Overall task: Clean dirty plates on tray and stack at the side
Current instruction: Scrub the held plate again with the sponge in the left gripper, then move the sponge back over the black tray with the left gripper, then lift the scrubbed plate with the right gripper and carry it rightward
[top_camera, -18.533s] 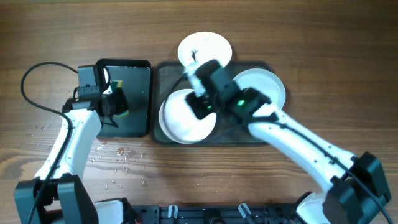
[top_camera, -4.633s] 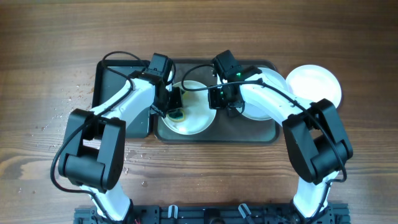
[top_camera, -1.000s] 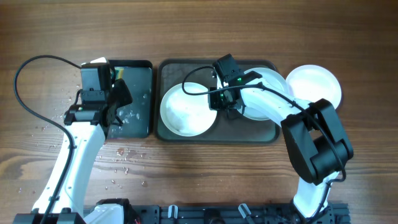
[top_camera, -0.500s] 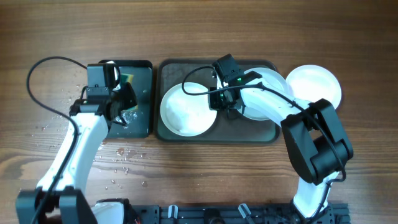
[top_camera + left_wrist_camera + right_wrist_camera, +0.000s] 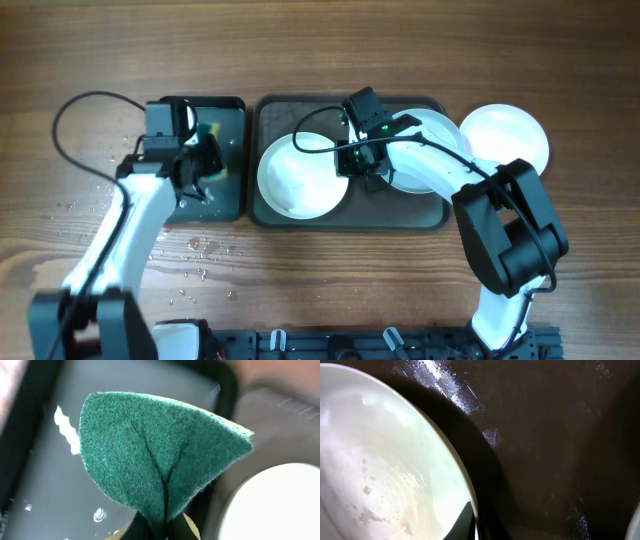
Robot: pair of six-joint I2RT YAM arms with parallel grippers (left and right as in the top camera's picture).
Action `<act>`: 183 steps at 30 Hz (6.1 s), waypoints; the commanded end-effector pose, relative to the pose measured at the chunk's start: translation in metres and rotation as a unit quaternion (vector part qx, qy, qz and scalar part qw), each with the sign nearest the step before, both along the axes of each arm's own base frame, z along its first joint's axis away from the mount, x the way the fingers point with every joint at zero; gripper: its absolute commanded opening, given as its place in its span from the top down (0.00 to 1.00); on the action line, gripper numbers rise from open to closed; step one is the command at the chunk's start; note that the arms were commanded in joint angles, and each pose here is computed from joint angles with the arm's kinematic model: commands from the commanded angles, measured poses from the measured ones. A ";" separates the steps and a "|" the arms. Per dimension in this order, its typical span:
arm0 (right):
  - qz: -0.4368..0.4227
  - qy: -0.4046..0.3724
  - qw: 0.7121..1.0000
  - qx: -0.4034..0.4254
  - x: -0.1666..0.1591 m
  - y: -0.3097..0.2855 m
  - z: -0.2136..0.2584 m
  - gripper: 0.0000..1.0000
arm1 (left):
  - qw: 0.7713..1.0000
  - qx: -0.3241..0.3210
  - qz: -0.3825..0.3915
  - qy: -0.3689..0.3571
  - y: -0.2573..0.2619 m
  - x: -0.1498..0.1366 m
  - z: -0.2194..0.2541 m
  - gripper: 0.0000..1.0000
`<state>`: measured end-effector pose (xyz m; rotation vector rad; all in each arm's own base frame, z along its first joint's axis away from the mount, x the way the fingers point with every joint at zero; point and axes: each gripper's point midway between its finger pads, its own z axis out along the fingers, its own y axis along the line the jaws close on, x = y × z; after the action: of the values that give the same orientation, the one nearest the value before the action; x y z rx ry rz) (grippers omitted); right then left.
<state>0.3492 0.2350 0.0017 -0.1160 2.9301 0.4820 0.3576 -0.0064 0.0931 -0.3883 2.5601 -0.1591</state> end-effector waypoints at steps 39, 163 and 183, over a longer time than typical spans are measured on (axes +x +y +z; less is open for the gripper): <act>-0.002 0.021 1.000 -0.004 -0.011 -0.001 -0.014 0.96 | 0.954 -0.185 -0.146 0.183 -0.194 -0.049 -0.095 0.96; 0.037 -0.480 0.876 -0.028 0.112 0.158 0.194 0.96 | 0.990 0.042 0.134 0.029 0.061 -0.027 0.001 0.96; 0.182 -0.727 0.613 -0.252 0.082 0.201 0.324 0.96 | 0.990 0.042 0.134 0.029 0.061 -0.027 0.001 0.96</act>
<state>0.4353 0.4336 0.3044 -0.6926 1.3688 -0.2178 0.3300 0.0496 0.0877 -0.7179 2.5546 0.0342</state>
